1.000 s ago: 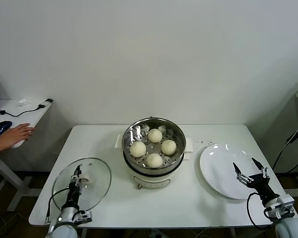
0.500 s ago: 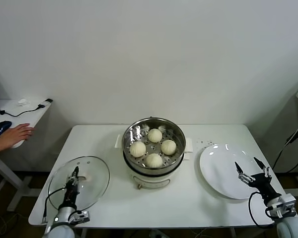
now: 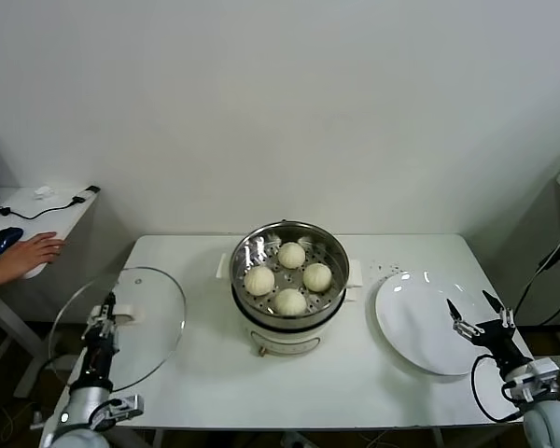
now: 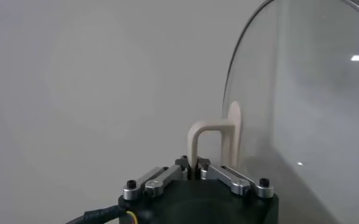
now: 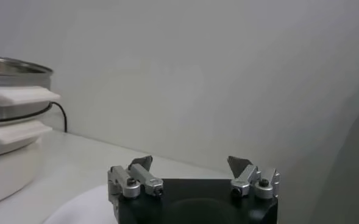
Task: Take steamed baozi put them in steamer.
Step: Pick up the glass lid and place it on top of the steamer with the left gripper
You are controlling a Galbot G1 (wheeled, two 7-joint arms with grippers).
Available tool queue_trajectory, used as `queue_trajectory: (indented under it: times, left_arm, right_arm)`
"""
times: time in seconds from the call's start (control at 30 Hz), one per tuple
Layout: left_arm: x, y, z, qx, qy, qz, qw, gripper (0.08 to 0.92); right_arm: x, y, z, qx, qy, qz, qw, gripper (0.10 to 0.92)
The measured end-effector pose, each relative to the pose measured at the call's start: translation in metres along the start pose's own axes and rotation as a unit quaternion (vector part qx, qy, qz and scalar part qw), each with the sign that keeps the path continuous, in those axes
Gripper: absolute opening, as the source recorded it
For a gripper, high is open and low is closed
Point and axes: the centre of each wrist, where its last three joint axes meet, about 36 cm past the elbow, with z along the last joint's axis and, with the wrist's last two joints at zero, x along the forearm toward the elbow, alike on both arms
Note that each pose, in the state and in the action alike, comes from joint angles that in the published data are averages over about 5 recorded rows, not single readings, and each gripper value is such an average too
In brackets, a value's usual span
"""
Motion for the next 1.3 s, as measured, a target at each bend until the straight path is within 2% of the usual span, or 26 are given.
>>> queue_trajectory:
  times: [0.27,0.67,1.3]
  left_arm:
    - [-0.006,0.047,-0.04,-0.005,-0.009,-0.027,1.0,0.149]
    - [-0.023,0.093,-0.153,0.015,-0.037,-0.003,0.999,0.149]
    - [-0.041,0.108,-0.307,0.058,-0.076,0.016,0.995,0.149]
  right_arm:
    - [-0.01,0.0,-0.001,0.01,0.0,-0.001,1.0,0.823]
    - [-0.02,-0.001,0.003,0.016,0.001,0.004,1.0,0.823]
    - [-0.01,-0.019,0.013,0.02,0.003,0.027,0.999,0.823]
